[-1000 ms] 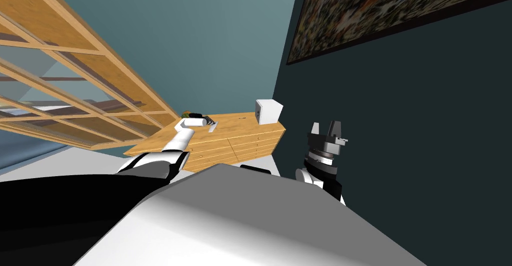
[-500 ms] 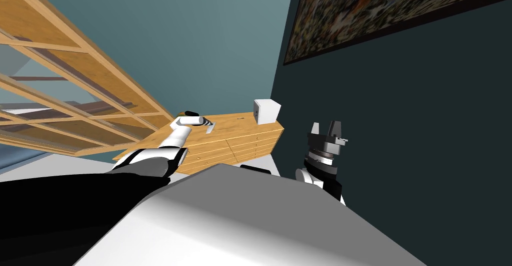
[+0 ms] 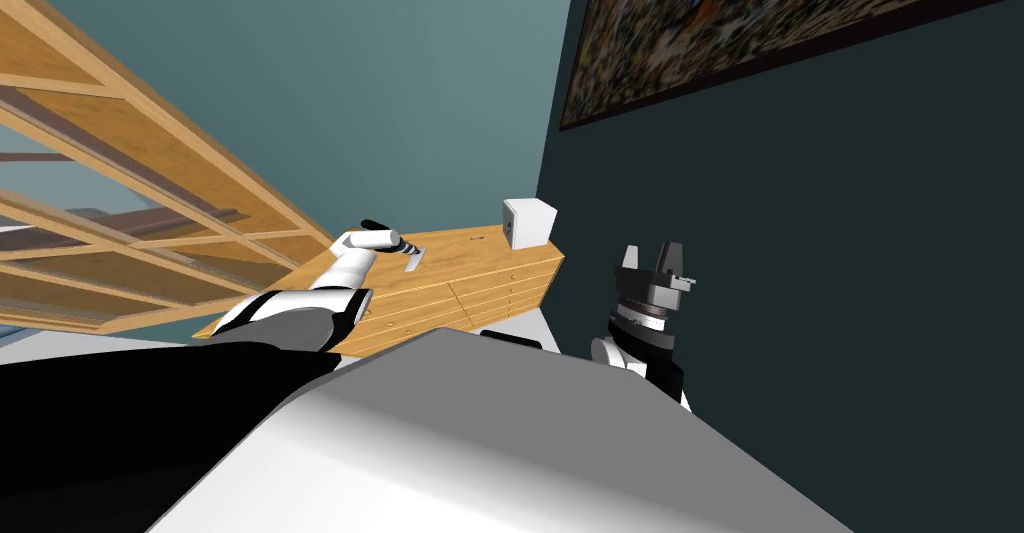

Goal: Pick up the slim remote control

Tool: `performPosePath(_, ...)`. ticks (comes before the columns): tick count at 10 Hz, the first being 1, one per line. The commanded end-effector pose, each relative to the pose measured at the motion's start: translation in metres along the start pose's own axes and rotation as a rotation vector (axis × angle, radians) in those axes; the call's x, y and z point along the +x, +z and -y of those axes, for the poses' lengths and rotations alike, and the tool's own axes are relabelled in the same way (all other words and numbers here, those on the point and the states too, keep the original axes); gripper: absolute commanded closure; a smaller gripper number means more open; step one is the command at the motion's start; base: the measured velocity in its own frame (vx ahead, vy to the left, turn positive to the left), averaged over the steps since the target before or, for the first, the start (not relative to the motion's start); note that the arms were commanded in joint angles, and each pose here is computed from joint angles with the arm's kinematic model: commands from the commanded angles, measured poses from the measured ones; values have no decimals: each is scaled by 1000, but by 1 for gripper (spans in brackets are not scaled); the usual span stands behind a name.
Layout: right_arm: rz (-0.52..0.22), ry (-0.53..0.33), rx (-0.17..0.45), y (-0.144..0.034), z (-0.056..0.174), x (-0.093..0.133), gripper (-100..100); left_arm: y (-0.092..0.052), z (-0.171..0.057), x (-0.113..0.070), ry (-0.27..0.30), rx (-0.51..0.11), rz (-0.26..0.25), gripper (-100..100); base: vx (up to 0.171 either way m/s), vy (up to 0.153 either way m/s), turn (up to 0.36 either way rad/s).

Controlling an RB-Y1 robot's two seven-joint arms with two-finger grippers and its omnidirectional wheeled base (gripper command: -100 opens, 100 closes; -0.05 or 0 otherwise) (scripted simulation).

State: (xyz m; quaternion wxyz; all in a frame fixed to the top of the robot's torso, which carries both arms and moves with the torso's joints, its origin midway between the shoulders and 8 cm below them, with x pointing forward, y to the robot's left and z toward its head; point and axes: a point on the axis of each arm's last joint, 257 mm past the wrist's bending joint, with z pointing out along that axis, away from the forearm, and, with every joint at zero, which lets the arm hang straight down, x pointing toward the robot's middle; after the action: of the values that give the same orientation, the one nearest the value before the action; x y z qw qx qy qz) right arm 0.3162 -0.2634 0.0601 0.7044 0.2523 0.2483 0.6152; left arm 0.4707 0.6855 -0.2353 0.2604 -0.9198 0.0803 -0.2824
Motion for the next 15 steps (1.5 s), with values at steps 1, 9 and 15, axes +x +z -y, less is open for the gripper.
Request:
performPosePath(1,0,0,0,0,0,0,0,2,-1,-19,-46,-23,49,-100,9,18,-86)
performPosePath(9,0,0,0,0,0,0,0,-9,0,-91,-338,-138,276,-100,11,22,-99)
performPosePath(15,0,0,0,0,0,0,0,-26,-10,-136,-526,-209,423,-100,14,37,-105)
